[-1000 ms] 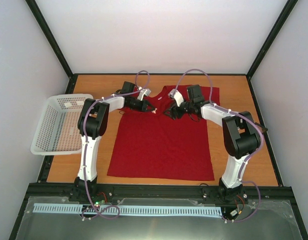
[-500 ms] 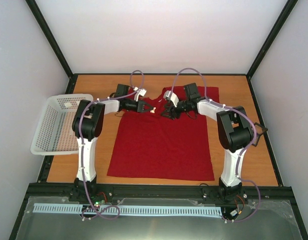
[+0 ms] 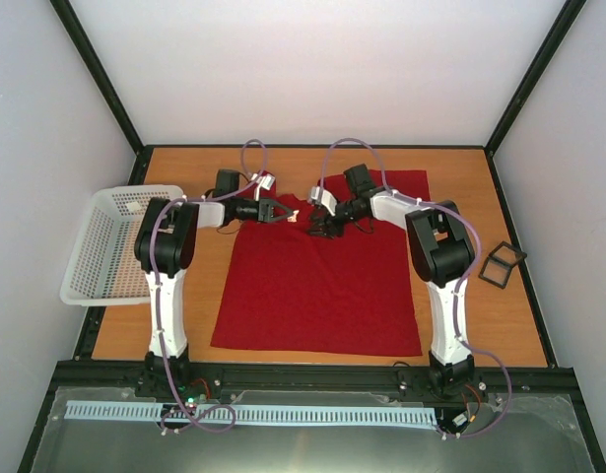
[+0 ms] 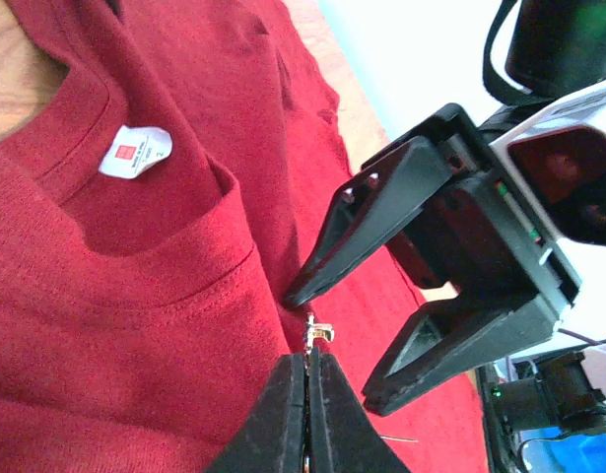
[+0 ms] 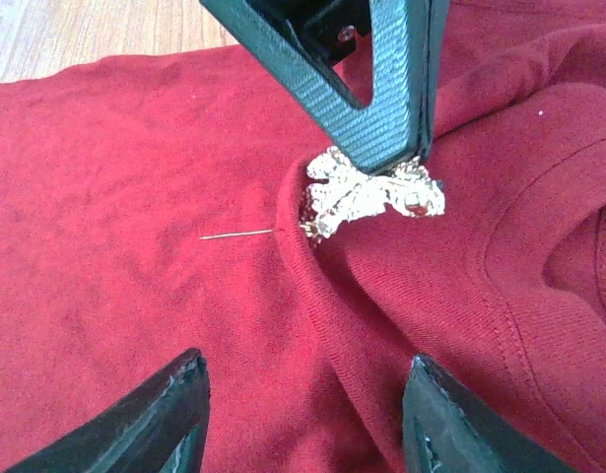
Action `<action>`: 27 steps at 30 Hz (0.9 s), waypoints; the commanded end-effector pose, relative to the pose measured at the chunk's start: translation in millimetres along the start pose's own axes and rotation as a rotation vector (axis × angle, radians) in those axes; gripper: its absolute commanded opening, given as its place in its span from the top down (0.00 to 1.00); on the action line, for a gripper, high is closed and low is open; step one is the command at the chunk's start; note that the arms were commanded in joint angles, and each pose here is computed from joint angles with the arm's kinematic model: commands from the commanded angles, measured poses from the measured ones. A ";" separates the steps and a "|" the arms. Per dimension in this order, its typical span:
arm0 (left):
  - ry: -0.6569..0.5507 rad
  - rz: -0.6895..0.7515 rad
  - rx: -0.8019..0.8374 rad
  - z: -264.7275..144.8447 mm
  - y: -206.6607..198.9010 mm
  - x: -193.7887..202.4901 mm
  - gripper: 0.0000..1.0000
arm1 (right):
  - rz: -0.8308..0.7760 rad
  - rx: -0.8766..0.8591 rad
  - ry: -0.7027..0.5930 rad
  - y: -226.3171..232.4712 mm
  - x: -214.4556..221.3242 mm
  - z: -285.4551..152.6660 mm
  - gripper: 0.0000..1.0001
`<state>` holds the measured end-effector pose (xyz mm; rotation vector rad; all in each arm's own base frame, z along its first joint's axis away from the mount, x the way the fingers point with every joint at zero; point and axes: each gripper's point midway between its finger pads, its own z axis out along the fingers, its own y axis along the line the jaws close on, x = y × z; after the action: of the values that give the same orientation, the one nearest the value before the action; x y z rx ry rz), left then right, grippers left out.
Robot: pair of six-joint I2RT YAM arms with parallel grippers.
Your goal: Pin the brooch onto the clothing
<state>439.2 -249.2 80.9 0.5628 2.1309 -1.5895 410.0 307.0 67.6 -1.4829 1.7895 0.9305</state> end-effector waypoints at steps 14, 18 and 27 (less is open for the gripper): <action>-0.035 -0.025 0.109 -7.6 -20.7 -10.9 0.99 | 0.007 0.015 0.006 -12.1 -12.7 17.1 0.47; -0.042 -0.029 0.111 -8.3 -20.9 -11.9 0.99 | 0.030 -0.003 -0.007 -9.1 -17.8 21.1 0.48; -0.051 -0.031 0.127 -9.2 -24.5 -11.5 0.99 | 0.082 -0.011 -0.048 -11.4 -26.4 23.8 0.47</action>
<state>436.6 -248.5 95.0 0.4841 2.0800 -1.7216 421.9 329.0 69.0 -1.4241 1.8451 0.9608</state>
